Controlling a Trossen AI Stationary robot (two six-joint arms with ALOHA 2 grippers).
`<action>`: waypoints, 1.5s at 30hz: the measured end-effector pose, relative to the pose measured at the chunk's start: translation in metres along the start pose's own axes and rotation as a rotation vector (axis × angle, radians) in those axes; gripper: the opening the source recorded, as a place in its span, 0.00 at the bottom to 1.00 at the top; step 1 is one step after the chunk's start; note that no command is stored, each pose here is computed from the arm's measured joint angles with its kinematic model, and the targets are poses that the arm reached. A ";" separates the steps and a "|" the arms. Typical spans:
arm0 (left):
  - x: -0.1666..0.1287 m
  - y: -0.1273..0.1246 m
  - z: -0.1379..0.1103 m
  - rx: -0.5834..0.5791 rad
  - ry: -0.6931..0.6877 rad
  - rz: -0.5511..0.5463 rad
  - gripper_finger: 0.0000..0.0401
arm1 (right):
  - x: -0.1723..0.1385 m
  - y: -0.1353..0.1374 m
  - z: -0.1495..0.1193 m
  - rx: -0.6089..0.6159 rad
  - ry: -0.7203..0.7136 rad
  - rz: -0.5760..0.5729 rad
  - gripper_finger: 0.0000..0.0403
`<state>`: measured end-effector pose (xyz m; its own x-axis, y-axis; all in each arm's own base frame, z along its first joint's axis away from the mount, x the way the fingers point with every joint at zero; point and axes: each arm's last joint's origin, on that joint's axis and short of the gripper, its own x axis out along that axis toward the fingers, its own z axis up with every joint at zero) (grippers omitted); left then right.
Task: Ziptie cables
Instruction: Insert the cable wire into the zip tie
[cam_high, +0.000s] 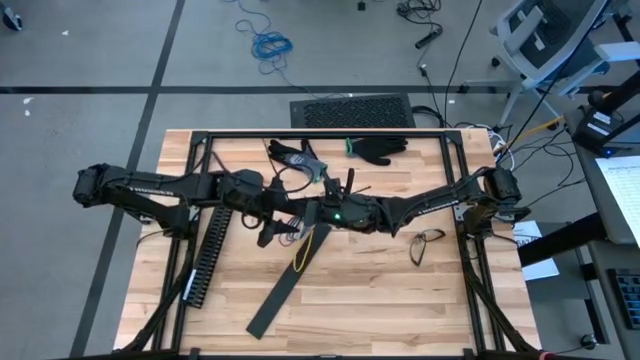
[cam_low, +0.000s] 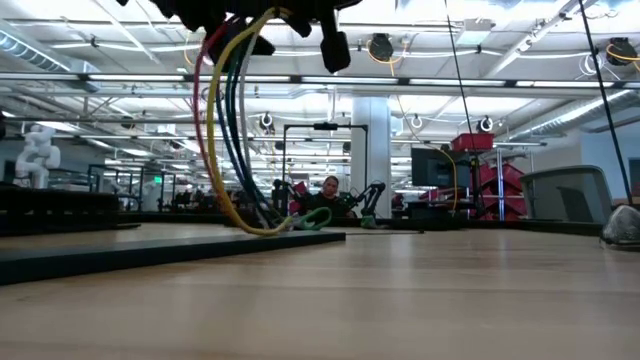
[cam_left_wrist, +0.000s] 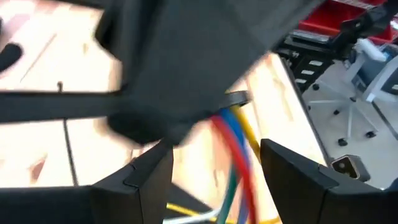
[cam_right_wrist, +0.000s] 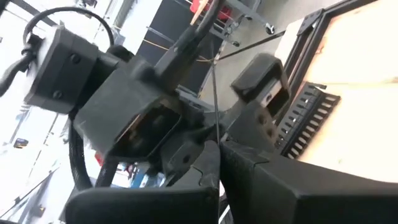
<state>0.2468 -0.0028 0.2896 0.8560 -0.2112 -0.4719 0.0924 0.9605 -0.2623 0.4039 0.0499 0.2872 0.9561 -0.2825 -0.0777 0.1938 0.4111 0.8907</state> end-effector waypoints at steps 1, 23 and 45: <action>0.000 0.000 -0.001 -0.004 0.019 0.003 0.58 | 0.000 0.000 0.000 -0.001 0.001 -0.002 0.00; -0.034 -0.001 -0.021 -0.005 0.222 0.157 0.58 | 0.009 -0.080 -0.019 -0.238 0.289 -0.501 0.00; -0.039 0.000 -0.021 0.001 0.202 0.240 0.58 | 0.059 -0.186 -0.040 -0.314 0.440 -0.535 0.13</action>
<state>0.2031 0.0022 0.2904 0.7351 -0.0100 -0.6778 -0.0997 0.9874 -0.1228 0.4334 -0.0084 0.0990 0.7007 -0.1681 -0.6934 0.6464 0.5608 0.5173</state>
